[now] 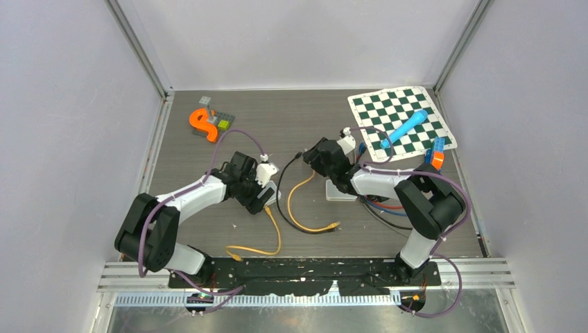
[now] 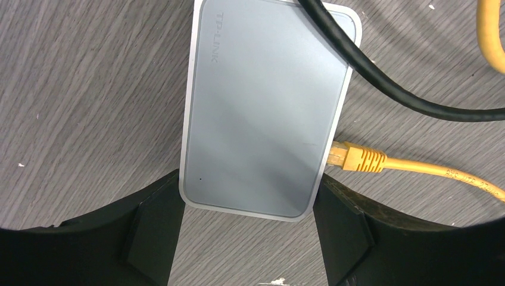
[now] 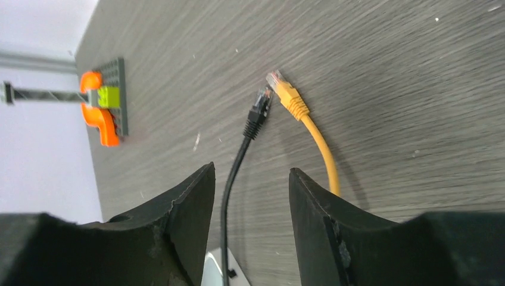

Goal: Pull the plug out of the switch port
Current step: Place the connector at the center of the board, then pull the connector from the switch port.

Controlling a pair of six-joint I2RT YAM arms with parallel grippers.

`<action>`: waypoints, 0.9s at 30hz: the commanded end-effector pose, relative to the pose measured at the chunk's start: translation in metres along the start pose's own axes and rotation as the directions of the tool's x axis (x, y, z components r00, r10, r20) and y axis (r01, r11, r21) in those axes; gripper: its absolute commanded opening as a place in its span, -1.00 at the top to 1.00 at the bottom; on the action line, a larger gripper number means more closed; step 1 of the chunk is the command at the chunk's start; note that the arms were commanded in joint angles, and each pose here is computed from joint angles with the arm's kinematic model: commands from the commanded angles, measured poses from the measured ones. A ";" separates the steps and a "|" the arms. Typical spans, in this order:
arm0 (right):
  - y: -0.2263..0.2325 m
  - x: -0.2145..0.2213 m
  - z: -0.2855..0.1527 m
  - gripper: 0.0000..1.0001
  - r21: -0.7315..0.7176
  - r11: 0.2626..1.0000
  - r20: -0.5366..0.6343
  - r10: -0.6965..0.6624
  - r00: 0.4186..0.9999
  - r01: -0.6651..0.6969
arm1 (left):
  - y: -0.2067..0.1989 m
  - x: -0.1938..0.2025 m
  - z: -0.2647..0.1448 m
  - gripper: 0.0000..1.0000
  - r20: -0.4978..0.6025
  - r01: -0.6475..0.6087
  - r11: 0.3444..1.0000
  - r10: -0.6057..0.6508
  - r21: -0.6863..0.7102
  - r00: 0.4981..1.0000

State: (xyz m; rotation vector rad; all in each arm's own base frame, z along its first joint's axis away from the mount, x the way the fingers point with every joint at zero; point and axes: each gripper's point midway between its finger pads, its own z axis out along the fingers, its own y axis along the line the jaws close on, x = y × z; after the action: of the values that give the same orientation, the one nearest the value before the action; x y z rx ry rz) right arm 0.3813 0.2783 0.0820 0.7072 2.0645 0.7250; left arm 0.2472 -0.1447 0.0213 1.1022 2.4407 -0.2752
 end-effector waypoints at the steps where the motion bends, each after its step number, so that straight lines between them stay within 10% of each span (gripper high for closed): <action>1: 0.046 -0.001 -0.032 -0.10 -0.219 0.971 -0.079 -0.114 0.990 0.094 | 0.005 -0.014 -0.007 -0.51 0.064 0.007 0.999 -0.005 -0.031 0.998; 27: 0.052 0.179 -0.128 0.58 -0.589 0.803 -0.456 -0.420 0.785 0.088 | 0.009 -0.012 -0.008 -0.51 0.059 0.022 0.998 -0.018 -0.058 0.998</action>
State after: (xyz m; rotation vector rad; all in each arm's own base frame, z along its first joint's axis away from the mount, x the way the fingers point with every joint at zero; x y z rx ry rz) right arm 0.1916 0.3845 0.0802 -0.1554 2.2926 1.3119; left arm 0.2493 -0.1398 0.0255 1.0615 2.4408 -0.2352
